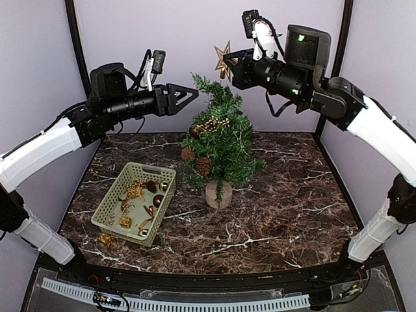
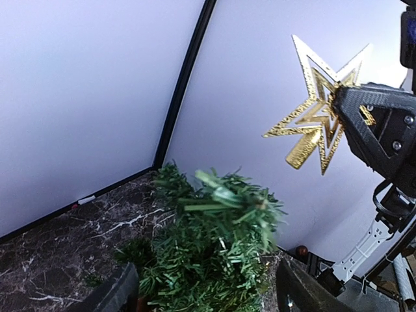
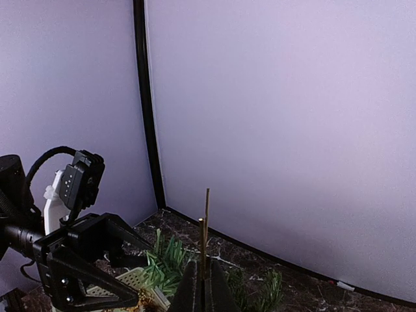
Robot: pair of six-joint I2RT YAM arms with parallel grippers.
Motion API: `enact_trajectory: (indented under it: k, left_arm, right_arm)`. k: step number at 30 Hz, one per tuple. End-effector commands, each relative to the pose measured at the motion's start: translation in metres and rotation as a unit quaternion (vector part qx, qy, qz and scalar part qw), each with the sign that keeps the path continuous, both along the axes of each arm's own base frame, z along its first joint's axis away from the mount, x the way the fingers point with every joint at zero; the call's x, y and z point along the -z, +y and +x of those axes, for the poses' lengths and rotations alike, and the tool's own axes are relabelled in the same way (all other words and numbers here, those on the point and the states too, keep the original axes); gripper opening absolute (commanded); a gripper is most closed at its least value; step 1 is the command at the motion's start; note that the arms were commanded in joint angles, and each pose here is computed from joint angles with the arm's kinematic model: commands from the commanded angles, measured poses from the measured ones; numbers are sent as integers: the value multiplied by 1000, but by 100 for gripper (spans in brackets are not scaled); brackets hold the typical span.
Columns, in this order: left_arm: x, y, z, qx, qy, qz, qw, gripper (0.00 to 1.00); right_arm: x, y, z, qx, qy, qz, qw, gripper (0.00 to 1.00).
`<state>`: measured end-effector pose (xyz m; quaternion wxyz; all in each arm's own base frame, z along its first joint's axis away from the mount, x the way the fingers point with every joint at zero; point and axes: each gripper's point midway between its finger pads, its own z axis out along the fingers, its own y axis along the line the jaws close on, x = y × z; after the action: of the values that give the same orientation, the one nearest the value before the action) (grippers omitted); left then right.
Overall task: Decorate the small christmas tree
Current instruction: Place the ornament star at the top of the tree.
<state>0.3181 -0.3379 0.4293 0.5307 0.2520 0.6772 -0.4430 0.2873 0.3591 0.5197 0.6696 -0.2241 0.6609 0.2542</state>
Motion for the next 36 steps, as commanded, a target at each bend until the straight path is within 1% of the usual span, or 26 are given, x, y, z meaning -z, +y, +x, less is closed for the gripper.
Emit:
enact_trajectory:
  k: [1,8,15,25,28,30,36]
  left_arm:
    - [-28,-6,-10,32,-61,-20,997,75]
    - [-26,-9,-6,34,-88,-7,995,76]
    - [-34,-16,-5,47,-111,-14,993,76]
    - [-50,-27,4,53,-144,-22,988,77]
    - [-49,-31,10,50,-148,-21,988,77]
    - [-50,-33,12,51,-151,-24,987,74]
    - [-49,-33,16,42,-154,-25,987,54]
  right_arm:
    - [-17,5,2,-7,-25,-6,1000,0]
    - [-11,19,12,-3,-29,-51,998,0]
    - [-3,26,22,11,-28,-80,996,0]
    - [-3,21,26,33,-31,-97,994,0]
    - [-4,19,26,38,-31,-99,994,0]
    - [-1,19,27,38,-28,-103,994,0]
    - [7,21,28,37,-23,-106,993,0]
